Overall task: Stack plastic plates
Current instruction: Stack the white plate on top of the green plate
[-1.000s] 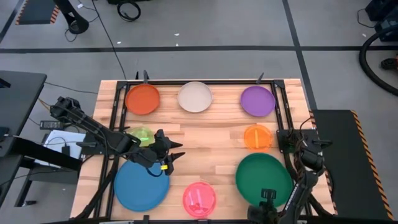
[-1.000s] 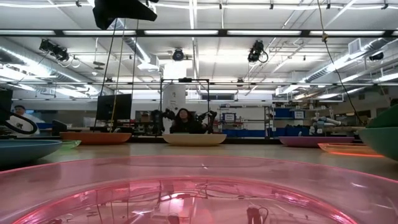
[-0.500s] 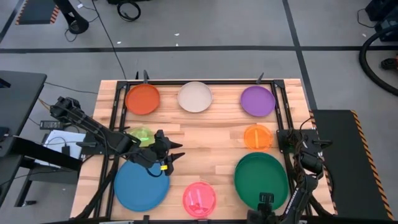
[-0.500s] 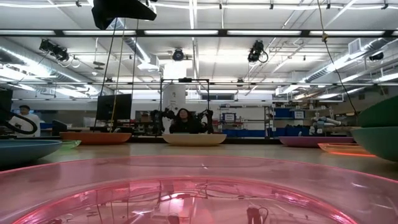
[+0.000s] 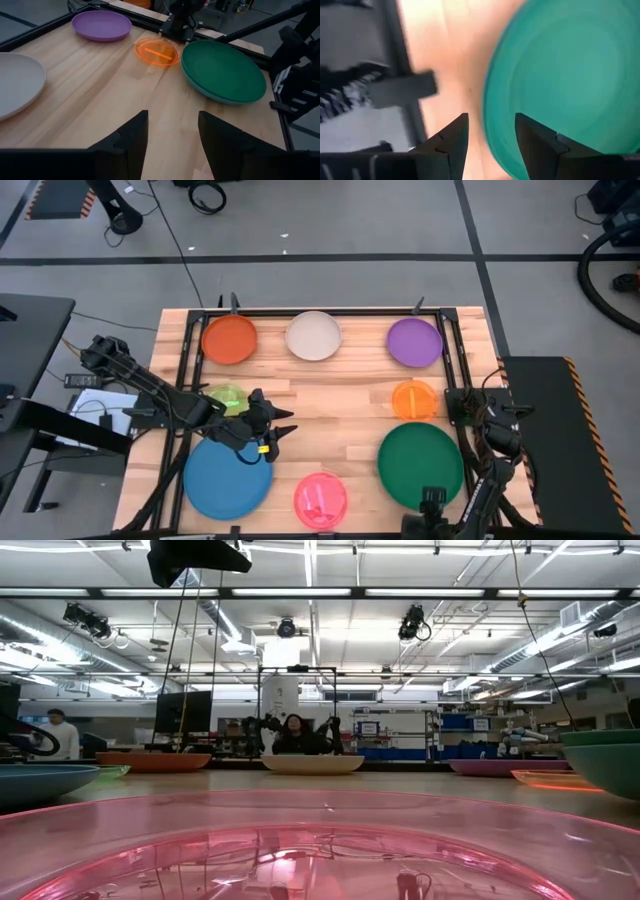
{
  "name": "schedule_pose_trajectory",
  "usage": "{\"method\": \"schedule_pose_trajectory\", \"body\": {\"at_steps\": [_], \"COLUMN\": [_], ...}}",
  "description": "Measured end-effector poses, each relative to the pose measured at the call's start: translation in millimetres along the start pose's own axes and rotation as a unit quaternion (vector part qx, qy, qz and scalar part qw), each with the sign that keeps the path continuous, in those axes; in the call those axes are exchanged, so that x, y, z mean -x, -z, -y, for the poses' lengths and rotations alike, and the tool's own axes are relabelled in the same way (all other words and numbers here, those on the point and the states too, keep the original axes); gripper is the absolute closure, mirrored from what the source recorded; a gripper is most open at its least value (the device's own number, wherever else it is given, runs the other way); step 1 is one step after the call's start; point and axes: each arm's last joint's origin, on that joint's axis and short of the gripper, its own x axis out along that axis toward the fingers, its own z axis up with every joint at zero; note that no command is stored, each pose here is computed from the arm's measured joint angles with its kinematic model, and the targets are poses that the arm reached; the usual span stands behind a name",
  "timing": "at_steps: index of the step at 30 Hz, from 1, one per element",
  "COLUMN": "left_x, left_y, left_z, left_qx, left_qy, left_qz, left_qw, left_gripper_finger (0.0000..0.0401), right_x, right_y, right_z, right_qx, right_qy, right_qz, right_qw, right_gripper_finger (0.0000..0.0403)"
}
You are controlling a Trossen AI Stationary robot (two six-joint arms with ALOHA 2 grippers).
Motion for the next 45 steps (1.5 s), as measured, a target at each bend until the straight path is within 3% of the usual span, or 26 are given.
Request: {"method": "schedule_pose_trajectory", "body": {"at_steps": [9,14,20,23,27,31,34,39,45], "left_x": [-1,-12,-38,-41,-32,-23,-23,-35,-47], "left_y": [-1,-3,8,18,31,45,55,74,85], "left_z": [2,21,42,50,54,55,48,28,19], "left_qx": [0.011,0.015,0.029,0.013,-0.033,-0.106,-0.118,-0.121,-0.133], "left_qy": [0.006,0.019,0.047,0.026,-0.059,-0.040,-0.023,-0.068,-0.098], "left_qz": [0.009,0.084,0.149,0.168,0.172,0.112,0.048,-0.044,-0.070], "left_qw": [1.000,0.996,0.987,0.985,0.983,0.987,0.992,0.989,0.984], "left_gripper_finger": [0.0223,0.0223,0.0223,0.0223,0.0224,0.0225,0.0225,0.0225,0.0225], "right_x": [56,68,62,58,43,18,-8,-58,-104], "right_y": [-9,-23,-59,-75,-86,-91,-98,-119,-153], "right_z": [26,50,91,118,151,174,186,204,248], "right_qx": [-0.011,-0.008,0.039,0.030,0.022,0.023,0.021,0.034,0.035], "right_qy": [-0.031,-0.003,0.048,0.086,0.137,0.149,0.133,0.107,0.060], "right_qz": [0.141,0.199,0.193,0.204,0.202,0.185,0.186,0.196,0.196], "right_qw": [0.989,0.980,0.979,0.975,0.970,0.971,0.973,0.974,0.978], "right_gripper_finger": [0.0236,0.0238,0.0237,0.0238,0.0233,0.0219,0.0209,0.0198,0.0194]}}
